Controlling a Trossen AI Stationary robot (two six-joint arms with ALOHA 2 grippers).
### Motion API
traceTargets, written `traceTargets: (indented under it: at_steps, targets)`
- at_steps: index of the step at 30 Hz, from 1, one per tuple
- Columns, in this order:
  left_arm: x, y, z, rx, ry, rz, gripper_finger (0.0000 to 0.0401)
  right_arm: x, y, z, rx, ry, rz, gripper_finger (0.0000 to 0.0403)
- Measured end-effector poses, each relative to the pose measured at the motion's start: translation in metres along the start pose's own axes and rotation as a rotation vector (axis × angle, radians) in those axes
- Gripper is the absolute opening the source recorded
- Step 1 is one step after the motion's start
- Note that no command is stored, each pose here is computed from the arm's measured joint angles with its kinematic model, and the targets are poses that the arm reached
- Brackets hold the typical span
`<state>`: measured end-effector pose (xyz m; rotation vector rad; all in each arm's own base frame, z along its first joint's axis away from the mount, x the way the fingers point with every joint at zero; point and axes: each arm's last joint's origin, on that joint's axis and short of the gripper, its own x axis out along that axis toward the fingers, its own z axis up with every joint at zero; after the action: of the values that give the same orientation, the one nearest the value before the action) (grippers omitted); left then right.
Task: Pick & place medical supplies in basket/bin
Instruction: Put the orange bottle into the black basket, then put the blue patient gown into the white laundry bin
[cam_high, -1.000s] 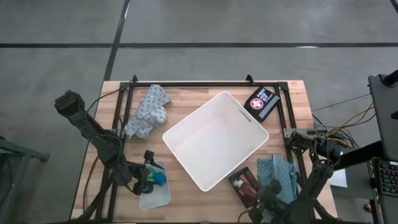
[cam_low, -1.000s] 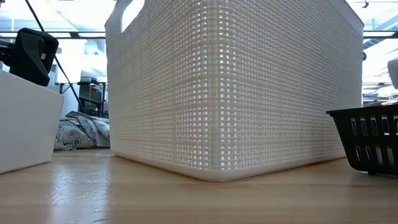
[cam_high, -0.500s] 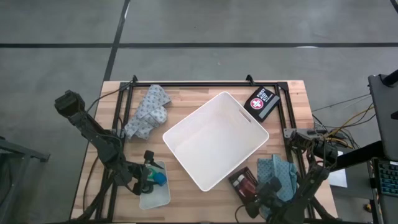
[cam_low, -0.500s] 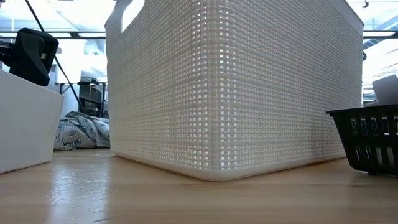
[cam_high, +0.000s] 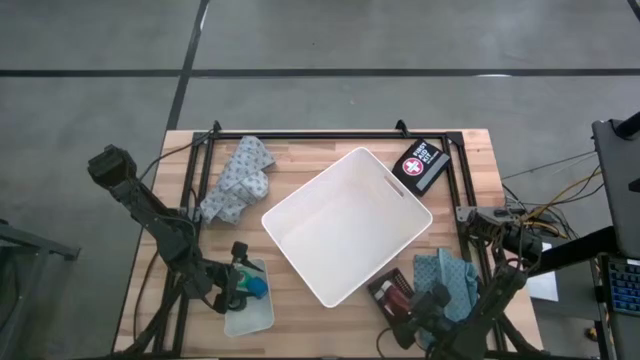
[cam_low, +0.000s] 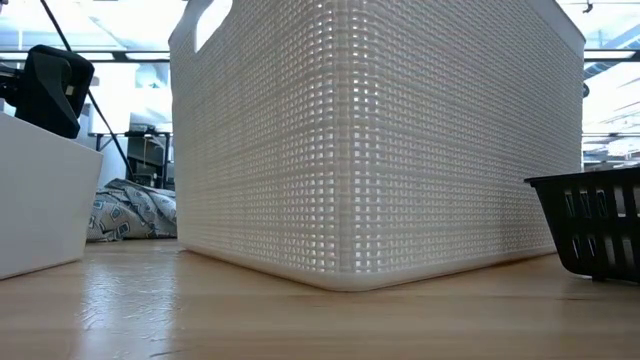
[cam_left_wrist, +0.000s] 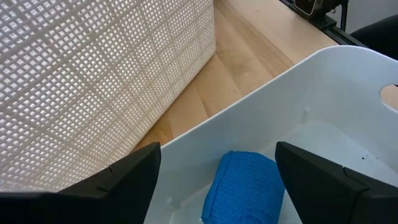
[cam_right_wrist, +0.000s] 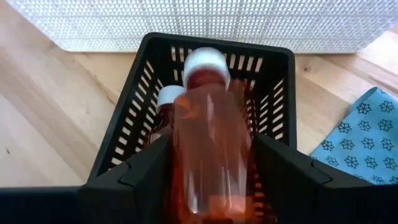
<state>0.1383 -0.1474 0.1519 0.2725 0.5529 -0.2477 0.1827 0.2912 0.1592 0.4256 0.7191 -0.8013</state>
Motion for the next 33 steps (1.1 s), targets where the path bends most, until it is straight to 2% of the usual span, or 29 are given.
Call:
traceTargets:
  at_steps: [11, 26, 33]
  targets:
    - [0.0000, 0.0001, 0.0000, 0.000, 0.000, 0.000, 0.0322, 0.0003, 0.0015, -0.0011, -0.013, 0.007, 0.014, 0.0269]
    - [0.0000, 0.0000, 0.0000, 0.000, 0.000, 0.000, 0.0322, 0.0001, 0.0017, -0.0006, -0.008, -0.004, 0.020, 0.0261]
    - [0.0000, 0.0000, 0.0000, 0.000, 0.000, 0.000, 0.0322, -0.0054, 0.0054, 0.0047, -0.007, -0.055, 0.047, 0.0258]
